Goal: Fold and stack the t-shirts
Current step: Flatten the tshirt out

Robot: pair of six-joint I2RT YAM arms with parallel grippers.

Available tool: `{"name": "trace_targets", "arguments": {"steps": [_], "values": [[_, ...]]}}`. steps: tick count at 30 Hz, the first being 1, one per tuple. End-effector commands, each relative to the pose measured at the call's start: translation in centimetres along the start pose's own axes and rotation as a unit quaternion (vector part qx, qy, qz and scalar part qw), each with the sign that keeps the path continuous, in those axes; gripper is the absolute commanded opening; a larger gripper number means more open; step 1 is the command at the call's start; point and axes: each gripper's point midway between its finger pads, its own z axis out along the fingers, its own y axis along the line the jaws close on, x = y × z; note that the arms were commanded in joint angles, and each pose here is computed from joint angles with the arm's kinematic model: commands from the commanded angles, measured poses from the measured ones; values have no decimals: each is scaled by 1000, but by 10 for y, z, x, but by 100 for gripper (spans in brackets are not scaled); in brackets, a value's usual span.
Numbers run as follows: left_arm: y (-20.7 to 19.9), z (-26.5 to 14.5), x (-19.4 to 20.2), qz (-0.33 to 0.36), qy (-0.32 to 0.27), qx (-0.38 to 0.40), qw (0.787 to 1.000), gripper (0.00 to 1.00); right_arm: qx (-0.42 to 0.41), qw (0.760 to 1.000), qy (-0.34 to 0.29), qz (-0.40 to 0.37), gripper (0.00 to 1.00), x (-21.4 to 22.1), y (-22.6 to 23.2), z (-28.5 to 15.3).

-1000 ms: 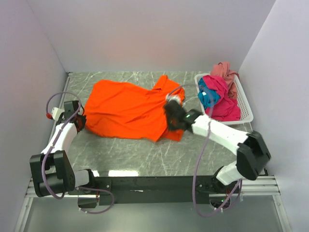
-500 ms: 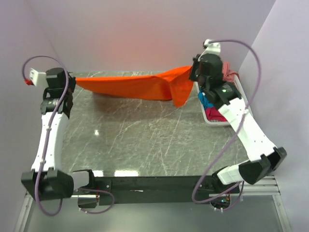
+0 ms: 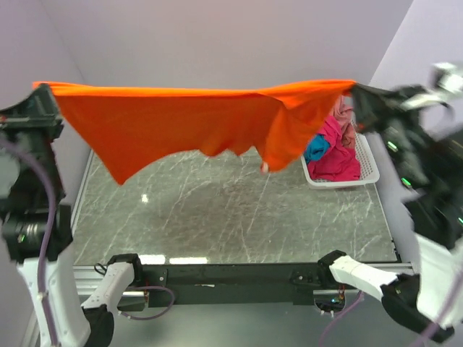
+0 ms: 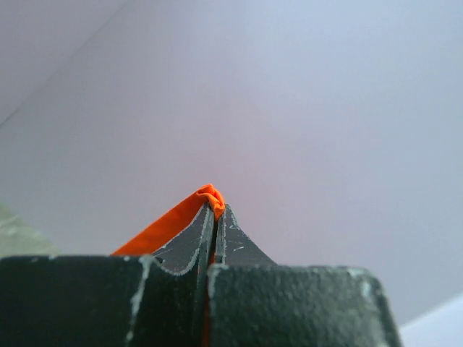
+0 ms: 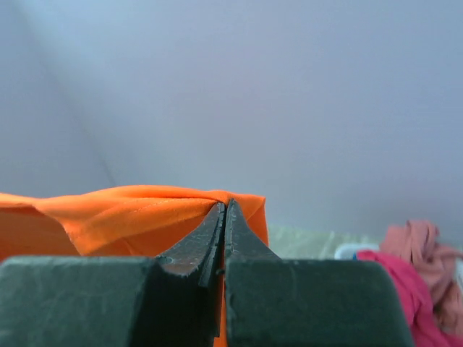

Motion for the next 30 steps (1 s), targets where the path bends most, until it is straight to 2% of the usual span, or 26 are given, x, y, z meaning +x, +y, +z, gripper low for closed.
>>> {"name": "trace_targets", "arguments": {"steps": [1,6,10,11,12,13,15,16,18,19,21,22,23,24,25,26,28,29,30], "values": [[-47,-28,-41,21,-38,77,996,1,-48,997,-50,-27,0,-43,8,-45],[-69,-35,-56,31,-48,106,993,1,-61,995,-61,-42,0,-54,9,-65],[-49,0,-21,47,-10,80,996,1,-11,996,-41,-80,0,-32,-9,-42],[-44,8,-12,52,-1,79,996,1,-2,995,-23,-95,0,-15,-13,-28],[-27,20,9,62,19,63,996,1,21,994,-11,-106,0,-4,-21,-20],[-14,35,25,68,33,51,996,1,30,991,23,-130,0,25,-26,-3],[28,59,68,94,72,15,993,1,50,986,39,-153,0,48,-34,16],[35,68,77,98,72,18,992,1,54,981,69,-174,0,81,-41,34],[90,86,122,126,105,-28,986,1,21,977,104,-187,0,117,-37,53],[116,94,140,135,105,-43,984,1,15,971,137,-198,0,154,-45,71],[159,110,175,156,126,-74,977,1,-26,966,166,-197,0,191,-41,88],[175,115,190,164,137,-79,974,1,-35,958,209,-195,0,235,-46,102],[190,120,204,176,149,-85,969,1,-43,957,217,-190,0,251,-50,114],[219,130,233,189,180,-104,960,1,-51,953,234,-185,0,271,-51,123],[228,138,243,196,188,-108,956,1,-60,945,274,-168,0,309,-55,142],[263,146,272,212,213,-135,944,1,-61,941,294,-159,0,328,-58,152],[295,159,296,228,230,-158,933,1,-62,928,340,-143,0,378,-64,183],[295,177,298,235,221,-160,933,1,-60,921,360,-138,0,397,-66,190],[340,175,330,248,262,-200,911,1,-57,915,375,-134,0,421,-70,211]]}}
